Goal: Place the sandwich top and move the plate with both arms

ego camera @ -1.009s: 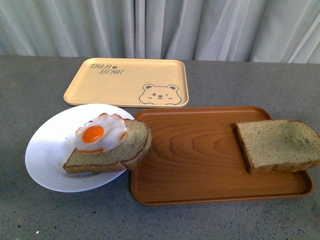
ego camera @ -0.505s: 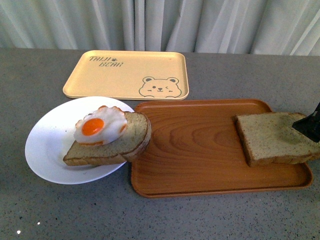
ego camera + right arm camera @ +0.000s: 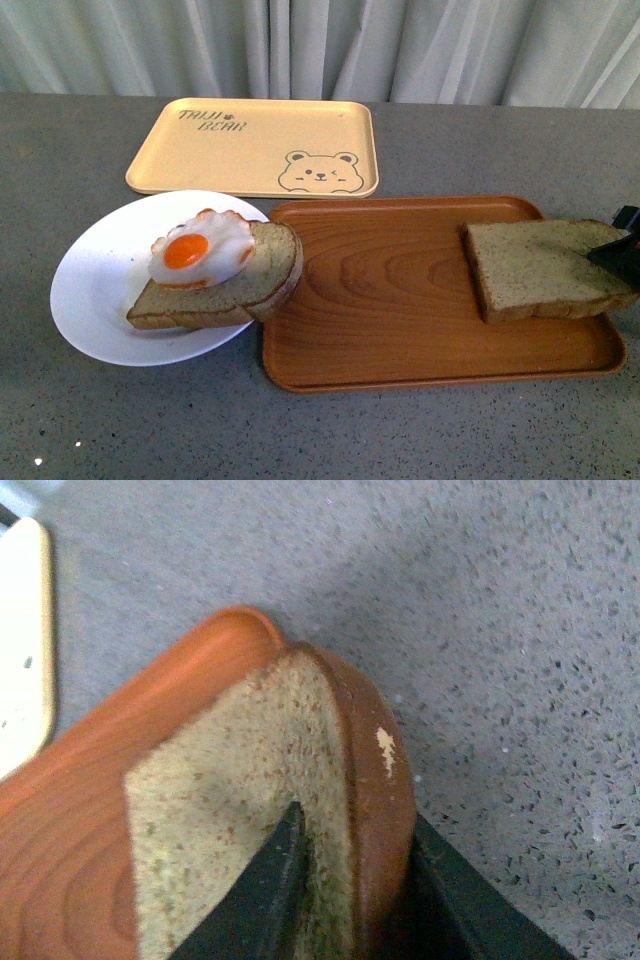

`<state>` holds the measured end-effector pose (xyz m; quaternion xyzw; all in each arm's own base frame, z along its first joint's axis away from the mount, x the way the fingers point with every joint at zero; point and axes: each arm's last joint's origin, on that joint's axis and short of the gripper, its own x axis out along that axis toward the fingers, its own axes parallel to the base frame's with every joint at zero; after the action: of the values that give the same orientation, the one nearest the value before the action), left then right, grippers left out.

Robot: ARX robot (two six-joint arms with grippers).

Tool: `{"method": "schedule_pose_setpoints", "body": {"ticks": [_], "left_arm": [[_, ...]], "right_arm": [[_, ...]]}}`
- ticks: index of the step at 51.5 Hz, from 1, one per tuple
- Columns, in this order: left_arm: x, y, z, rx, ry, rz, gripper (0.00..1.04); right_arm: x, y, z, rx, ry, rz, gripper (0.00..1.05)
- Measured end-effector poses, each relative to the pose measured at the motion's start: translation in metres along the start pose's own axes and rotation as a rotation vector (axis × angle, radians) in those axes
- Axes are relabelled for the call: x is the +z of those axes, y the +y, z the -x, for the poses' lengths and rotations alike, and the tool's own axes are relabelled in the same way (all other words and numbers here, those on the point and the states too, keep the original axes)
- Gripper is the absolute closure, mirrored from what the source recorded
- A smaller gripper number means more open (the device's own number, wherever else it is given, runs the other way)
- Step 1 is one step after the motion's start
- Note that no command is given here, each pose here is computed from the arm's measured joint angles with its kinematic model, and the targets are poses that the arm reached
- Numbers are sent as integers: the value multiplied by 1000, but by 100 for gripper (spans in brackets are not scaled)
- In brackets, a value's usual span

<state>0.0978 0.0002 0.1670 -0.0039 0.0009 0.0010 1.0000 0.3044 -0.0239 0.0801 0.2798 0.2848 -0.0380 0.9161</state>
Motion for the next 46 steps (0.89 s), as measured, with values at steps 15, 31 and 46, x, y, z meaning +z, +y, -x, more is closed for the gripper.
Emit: {"method": "schedule_pose_setpoints", "body": {"ticks": [15,31,46], "left_arm": [[0,0,0,0,0,0,9],[0,0,0,0,0,0,9],[0,0,0,0,0,0,9]], "right_arm": [[29,81,31,214,-108,51,102],[13,204,8,504,-87,117,102],[-50,283,-29,630,49,154,102]]}}
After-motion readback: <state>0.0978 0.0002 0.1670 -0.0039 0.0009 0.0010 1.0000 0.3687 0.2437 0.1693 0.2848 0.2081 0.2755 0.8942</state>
